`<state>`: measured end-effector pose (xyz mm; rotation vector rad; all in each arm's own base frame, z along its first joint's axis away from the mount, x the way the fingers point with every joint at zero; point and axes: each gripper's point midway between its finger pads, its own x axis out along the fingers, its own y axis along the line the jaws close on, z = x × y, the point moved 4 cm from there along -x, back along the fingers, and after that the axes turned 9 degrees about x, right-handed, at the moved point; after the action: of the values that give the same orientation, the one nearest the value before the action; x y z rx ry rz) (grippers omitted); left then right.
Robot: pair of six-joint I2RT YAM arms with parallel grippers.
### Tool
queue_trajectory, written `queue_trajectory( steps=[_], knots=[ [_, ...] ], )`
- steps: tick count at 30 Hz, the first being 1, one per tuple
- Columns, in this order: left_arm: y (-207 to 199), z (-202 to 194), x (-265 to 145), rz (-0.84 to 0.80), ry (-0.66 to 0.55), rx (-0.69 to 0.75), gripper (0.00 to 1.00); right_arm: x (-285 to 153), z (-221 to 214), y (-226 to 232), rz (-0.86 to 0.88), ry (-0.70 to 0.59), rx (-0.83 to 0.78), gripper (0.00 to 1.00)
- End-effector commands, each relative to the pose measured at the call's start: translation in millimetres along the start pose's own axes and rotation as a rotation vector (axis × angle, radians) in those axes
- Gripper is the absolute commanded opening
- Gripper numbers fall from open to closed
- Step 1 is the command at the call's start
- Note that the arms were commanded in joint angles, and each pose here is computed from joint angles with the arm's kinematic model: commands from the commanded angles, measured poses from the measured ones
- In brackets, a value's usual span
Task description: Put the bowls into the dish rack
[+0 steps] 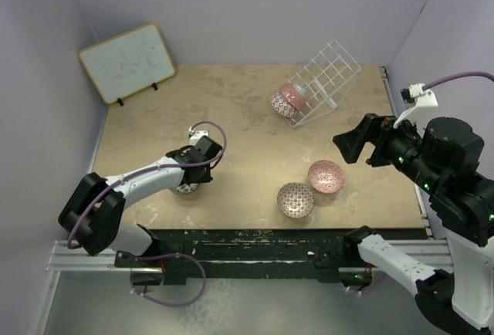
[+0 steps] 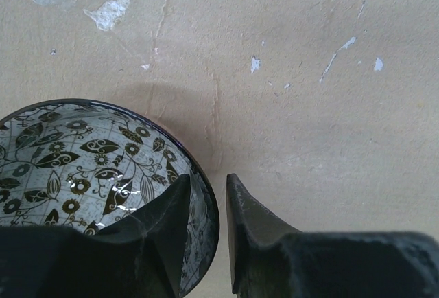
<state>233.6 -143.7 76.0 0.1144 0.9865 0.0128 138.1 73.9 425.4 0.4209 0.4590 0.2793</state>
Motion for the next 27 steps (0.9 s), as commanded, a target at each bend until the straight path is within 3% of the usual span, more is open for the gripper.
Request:
queue_trajectory(
  steps=[1,6,10,17,27],
  knots=[
    [0,-3,5,0.019,-0.013,-0.003,0.30,-2,6,0,-0.002,-0.035,-0.003,0.96],
    [0,-7,9,0.016,-0.009,0.011,0.25,-6,8,1,0.002,-0.044,0.000,0.96],
    [-3,-4,5,-0.002,-0.017,0.013,0.01,-6,10,2,-0.001,-0.046,0.003,0.95],
    [-16,40,-35,-0.128,-0.145,-0.001,0.00,-6,12,3,0.005,-0.055,0.004,0.95],
    [-77,127,-116,-0.618,-0.436,-0.186,0.00,-9,17,2,-0.012,-0.067,-0.003,0.95]
  ],
)
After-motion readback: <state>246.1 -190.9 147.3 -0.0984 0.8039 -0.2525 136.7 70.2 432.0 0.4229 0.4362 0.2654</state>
